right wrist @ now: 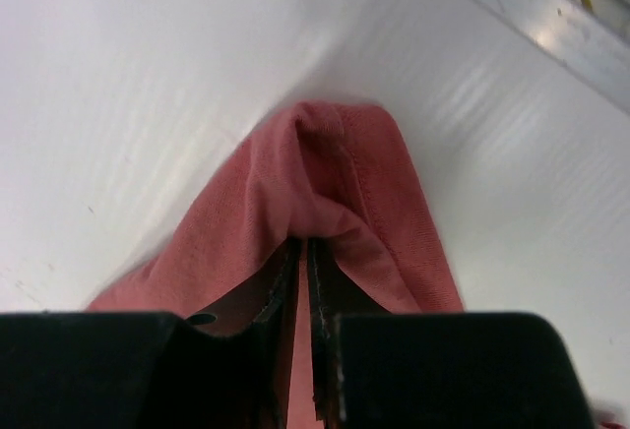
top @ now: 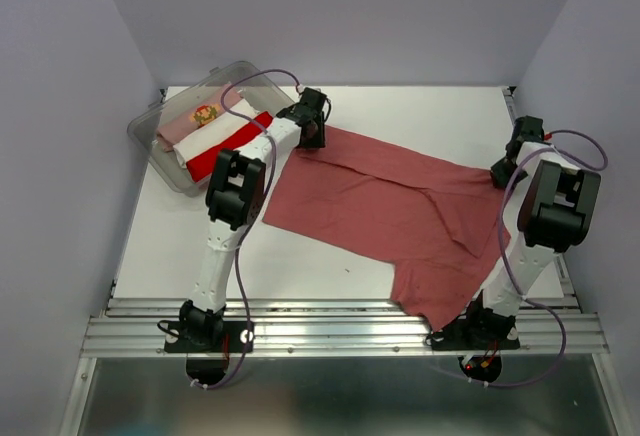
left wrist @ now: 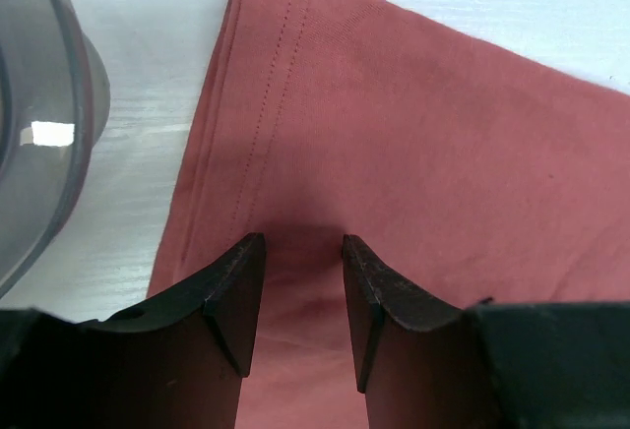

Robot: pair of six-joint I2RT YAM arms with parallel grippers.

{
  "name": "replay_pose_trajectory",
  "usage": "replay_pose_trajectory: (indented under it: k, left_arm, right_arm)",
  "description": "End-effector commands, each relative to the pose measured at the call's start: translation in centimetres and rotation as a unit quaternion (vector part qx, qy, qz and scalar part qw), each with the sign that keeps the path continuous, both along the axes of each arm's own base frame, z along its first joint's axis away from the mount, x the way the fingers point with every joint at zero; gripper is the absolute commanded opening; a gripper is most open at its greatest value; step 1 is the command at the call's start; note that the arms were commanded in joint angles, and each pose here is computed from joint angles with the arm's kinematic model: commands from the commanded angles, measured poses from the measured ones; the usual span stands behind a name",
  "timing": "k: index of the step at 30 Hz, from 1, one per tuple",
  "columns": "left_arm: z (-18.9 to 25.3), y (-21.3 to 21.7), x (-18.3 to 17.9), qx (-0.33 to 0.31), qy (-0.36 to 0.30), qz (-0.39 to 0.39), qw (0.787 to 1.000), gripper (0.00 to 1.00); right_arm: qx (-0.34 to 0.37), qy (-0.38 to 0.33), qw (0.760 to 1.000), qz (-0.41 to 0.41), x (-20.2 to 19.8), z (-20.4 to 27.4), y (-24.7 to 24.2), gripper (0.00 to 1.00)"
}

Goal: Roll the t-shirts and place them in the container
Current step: Fold the T-shirt at the center of the board.

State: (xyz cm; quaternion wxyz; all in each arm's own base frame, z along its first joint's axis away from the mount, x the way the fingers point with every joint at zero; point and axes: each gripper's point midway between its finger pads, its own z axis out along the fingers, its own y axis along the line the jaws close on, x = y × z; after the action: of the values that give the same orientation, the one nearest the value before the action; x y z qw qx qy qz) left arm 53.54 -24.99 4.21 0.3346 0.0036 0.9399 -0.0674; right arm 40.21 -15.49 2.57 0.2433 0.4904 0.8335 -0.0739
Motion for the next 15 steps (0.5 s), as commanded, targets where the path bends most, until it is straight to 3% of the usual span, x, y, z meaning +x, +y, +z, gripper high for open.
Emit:
replay_pose_trajectory:
  k: [1, 5, 9, 15]
  left_arm:
    - [3.6, -0.6, 1.3, -0.009, -0.037, -0.014, 0.999, 0.49]
    - [3.6, -0.7, 1.4, -0.005, -0.031, -0.017, 0.999, 0.48]
    - [4.2, -0.9, 1.2, -0.015, -0.034, -0.013, 0.999, 0.48]
    - [6.3, -1.0, 0.9, -0.019, -0.049, -0.014, 0.999, 0.48]
  right_arm:
    - [-0.046, -0.016, 0.999, -0.004, 2.5, -0.2, -2.2, 0.13]
    - [-0.016, -0.084, 0.996, 0.039, 5.3, 3.2, -0.3, 0.14]
    - [-0.001, -0.123, 0.987, 0.103, 6.3, 6.9, 5.1, 0.18]
    - [0.014, -0.070, 0.983, 0.168, 0.3, 6.7, 13.6, 0.27]
